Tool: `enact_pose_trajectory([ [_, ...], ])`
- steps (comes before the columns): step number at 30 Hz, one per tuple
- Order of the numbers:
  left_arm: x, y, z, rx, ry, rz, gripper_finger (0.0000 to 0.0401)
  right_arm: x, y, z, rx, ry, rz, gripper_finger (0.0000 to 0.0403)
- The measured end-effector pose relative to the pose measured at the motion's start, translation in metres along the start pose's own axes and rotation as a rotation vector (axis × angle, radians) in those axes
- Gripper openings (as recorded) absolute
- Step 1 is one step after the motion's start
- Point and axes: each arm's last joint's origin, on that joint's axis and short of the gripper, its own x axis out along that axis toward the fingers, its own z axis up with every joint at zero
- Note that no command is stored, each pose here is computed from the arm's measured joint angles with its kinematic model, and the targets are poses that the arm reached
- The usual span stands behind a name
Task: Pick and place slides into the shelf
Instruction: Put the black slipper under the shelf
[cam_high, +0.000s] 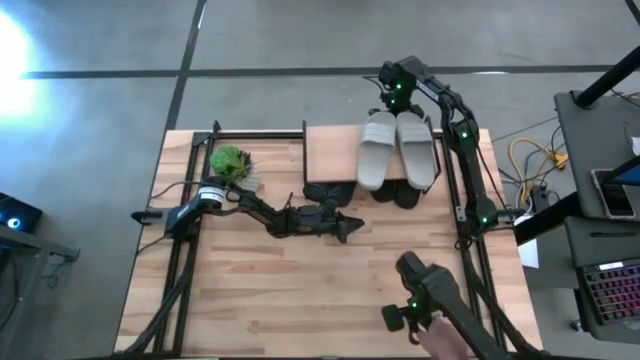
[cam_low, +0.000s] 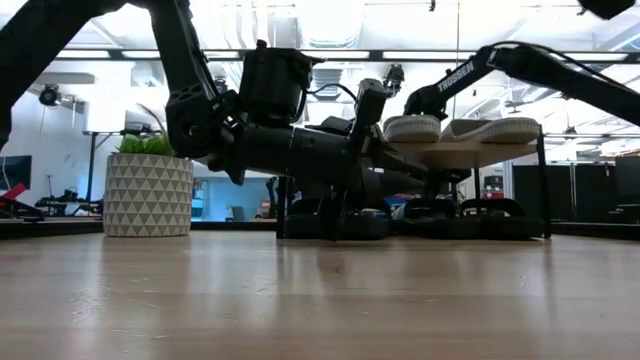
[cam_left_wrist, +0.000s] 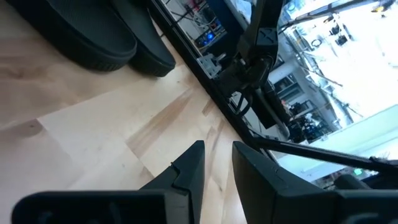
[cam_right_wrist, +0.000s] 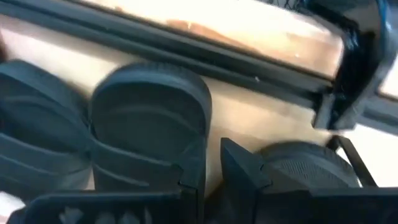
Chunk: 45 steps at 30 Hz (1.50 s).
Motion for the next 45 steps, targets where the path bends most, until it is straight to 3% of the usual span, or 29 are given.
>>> enact_pose_trajectory([
  [5, 0.000, 0.000, 0.000, -0.037, 0.001, -0.001, 0.0067, 0.000, -0.002, -0.007, -0.029, -0.004, -0.016, 0.0043],
  [14, 0.000, 0.000, 0.001, -0.025, -0.010, 0.005, 0.0067, -0.027, -0.012, 0.013, -0.014, -0.259, 0.004, 0.0043],
  [18, -0.002, -0.012, 0.011, 0.052, -0.057, -0.001, 0.0067, -0.056, -0.006, 0.020, -0.039, -0.470, -0.066, 0.0043],
  [20, -0.005, -0.026, 0.022, 0.106, -0.077, -0.025, 0.0067, -0.079, -0.002, 0.021, -0.046, -0.595, -0.059, 0.0043],
  [22, -0.010, -0.040, 0.030, 0.189, -0.033, 0.020, 0.0067, -0.098, 0.001, 0.016, -0.065, -0.719, -0.024, 0.0043],
  [28, -0.057, -0.067, 0.037, 0.425, 0.336, 0.426, 0.0067, -0.149, 0.018, -0.019, -0.149, -0.933, -0.024, 0.0043],
  [32, -0.090, -0.073, 0.041, 0.436, 0.428, 0.594, 0.0067, -0.174, 0.030, -0.049, -0.203, -0.996, -0.018, 0.0043],
  [36, -0.095, -0.070, 0.040, 0.417, 0.416, 0.581, 0.0067, -0.192, 0.038, -0.074, -0.233, -1.051, -0.001, 0.0043],
  [45, -0.064, -0.040, 0.018, 0.381, 0.377, 0.573, 0.0067, -0.236, 0.037, -0.131, -0.255, -1.195, 0.033, 0.0043],
])
